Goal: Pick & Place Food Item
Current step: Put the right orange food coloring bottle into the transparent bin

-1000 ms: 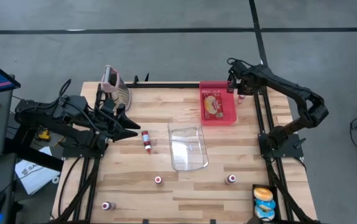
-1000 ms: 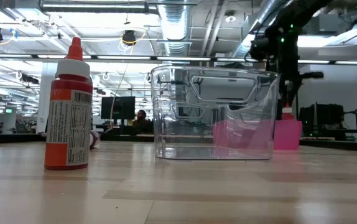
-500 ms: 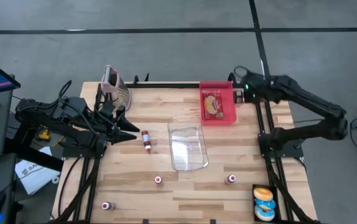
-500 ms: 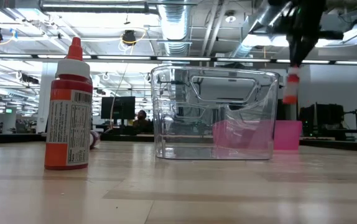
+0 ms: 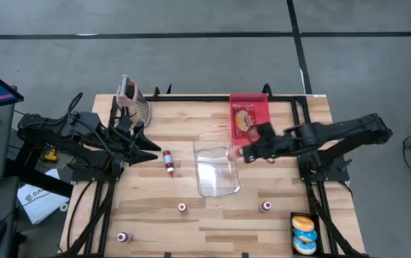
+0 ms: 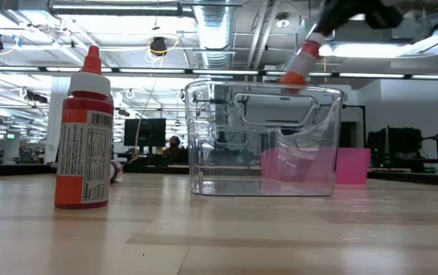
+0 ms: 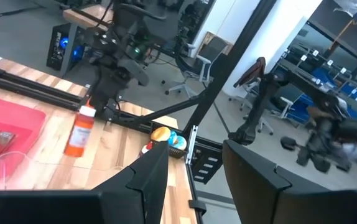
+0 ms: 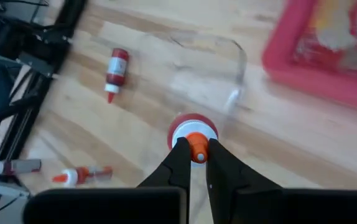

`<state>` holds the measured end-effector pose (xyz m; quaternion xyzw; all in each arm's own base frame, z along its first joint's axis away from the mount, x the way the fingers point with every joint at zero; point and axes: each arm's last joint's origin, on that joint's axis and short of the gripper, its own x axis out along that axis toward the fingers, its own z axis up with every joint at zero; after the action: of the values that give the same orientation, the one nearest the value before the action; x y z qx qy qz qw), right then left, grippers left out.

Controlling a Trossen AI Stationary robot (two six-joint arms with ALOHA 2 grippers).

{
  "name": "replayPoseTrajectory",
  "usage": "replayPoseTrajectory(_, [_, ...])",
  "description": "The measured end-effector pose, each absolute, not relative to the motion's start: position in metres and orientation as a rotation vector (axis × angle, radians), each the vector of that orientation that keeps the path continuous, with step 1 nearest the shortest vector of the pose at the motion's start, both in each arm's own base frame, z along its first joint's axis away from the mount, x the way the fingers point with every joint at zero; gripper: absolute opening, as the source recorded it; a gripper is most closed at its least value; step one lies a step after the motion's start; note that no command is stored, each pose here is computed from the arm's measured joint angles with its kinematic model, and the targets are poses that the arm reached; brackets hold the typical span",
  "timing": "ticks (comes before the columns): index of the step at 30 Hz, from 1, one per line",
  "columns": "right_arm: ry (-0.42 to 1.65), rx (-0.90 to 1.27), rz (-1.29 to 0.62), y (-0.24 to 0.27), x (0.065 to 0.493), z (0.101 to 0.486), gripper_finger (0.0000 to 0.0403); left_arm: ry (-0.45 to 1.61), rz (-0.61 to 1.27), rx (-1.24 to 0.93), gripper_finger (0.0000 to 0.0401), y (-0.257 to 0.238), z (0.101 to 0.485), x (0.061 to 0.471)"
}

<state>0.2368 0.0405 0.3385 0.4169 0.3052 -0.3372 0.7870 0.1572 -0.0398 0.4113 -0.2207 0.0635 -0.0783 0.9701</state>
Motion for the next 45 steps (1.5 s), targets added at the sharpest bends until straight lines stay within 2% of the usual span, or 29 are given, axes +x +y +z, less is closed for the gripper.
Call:
replayPoseTrajectory(5, [0.670, 0.769, -0.743, 0.039, 0.274, 0.339, 0.0016, 0.129, -0.146, -0.479, 0.0149, -0.039, 0.411, 0.157])
replayPoseTrajectory(11, [0.813, 0.672, -0.772, 0.018, 0.313, 0.315, 0.0016, 0.144, -0.127, -0.489, 0.0149, -0.041, 0.408, 0.163])
replayPoseTrajectory(15, [0.868, 0.627, -0.777, 0.008, 0.325, 0.303, 0.0016, 0.171, -0.124, -0.503, 0.0149, -0.044, 0.405, 0.171])
replayPoseTrajectory(32, [0.937, 0.566, -0.842, -0.030, 0.324, 0.296, 0.0016, 0.258, -0.137, -0.493, 0.0149, -0.058, 0.390, 0.195])
replayPoseTrajectory(45, [0.961, 0.580, -0.814, -0.017, 0.322, 0.296, 0.0016, 0.235, -0.144, -0.497, 0.0149, -0.058, 0.393, 0.194])
